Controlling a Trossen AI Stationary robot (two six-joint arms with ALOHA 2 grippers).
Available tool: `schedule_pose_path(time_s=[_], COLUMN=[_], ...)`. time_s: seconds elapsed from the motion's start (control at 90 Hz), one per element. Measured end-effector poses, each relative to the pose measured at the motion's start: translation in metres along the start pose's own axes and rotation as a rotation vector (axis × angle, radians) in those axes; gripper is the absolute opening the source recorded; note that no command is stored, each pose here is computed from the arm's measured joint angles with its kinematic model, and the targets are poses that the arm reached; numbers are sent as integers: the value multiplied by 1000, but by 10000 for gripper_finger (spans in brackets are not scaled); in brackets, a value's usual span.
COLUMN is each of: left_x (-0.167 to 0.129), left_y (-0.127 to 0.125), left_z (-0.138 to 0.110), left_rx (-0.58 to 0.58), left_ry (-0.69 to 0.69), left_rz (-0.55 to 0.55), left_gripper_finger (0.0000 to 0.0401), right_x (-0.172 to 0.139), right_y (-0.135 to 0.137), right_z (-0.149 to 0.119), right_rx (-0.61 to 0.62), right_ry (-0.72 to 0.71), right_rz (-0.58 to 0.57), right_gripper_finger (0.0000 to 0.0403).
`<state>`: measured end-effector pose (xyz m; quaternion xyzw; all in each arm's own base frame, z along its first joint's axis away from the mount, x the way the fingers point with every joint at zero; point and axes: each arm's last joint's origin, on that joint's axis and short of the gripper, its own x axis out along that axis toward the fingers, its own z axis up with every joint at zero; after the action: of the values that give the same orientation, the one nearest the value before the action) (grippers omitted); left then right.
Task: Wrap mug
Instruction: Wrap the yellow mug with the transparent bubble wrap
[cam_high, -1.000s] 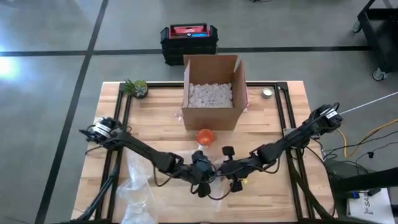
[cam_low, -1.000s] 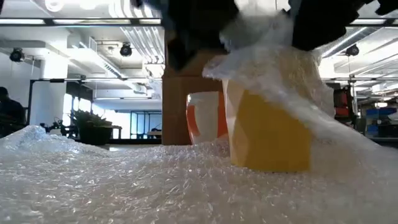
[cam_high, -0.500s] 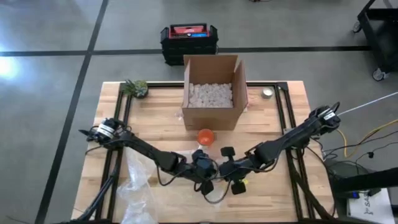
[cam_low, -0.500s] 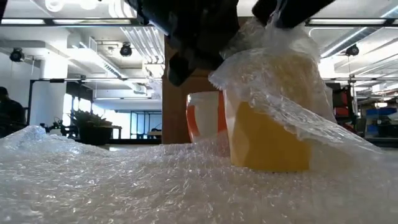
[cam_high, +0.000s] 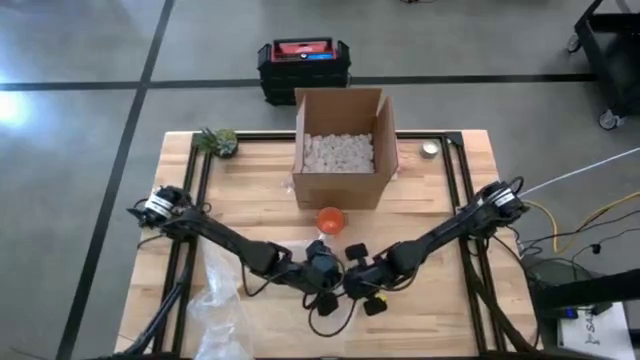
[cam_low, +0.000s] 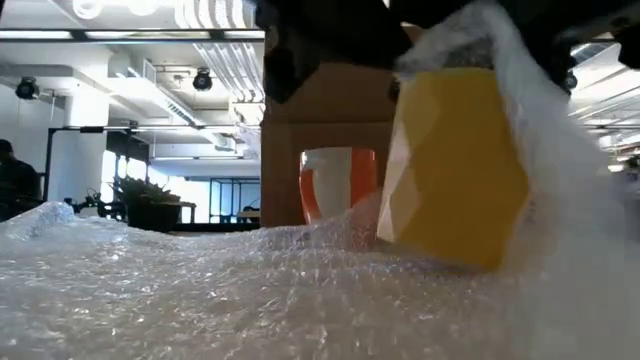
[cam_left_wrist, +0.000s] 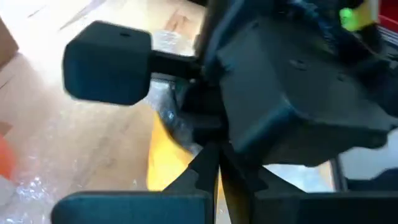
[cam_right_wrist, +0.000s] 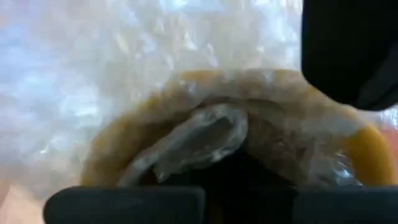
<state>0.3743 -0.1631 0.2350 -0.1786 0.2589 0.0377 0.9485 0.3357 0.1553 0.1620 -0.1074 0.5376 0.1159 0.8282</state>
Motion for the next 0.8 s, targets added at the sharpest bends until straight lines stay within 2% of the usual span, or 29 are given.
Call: schedule_pose_path(time_s=[0.1,0.3,0.556,0.8], left_x=[-3,9,34,44], left_y=[-3,-3,8,11], left_z=[1,-10,-26,-33], left_rx=[-5,-19,-8,-17], left_ry=[6,30,63,71], left_rz=[-30,-25,19,45], left_gripper_finger=[0,0,0,0], right_x=[-3,-3,-3,-13], right_y=[-1,-2,-3,-1], right_z=[2,3,6,12], right_rx=[-2,-2,12,8], right_ry=[-21,-31,-60,-31], right_rz=[0,-4,-4,5], right_gripper_finger=[0,0,0,0])
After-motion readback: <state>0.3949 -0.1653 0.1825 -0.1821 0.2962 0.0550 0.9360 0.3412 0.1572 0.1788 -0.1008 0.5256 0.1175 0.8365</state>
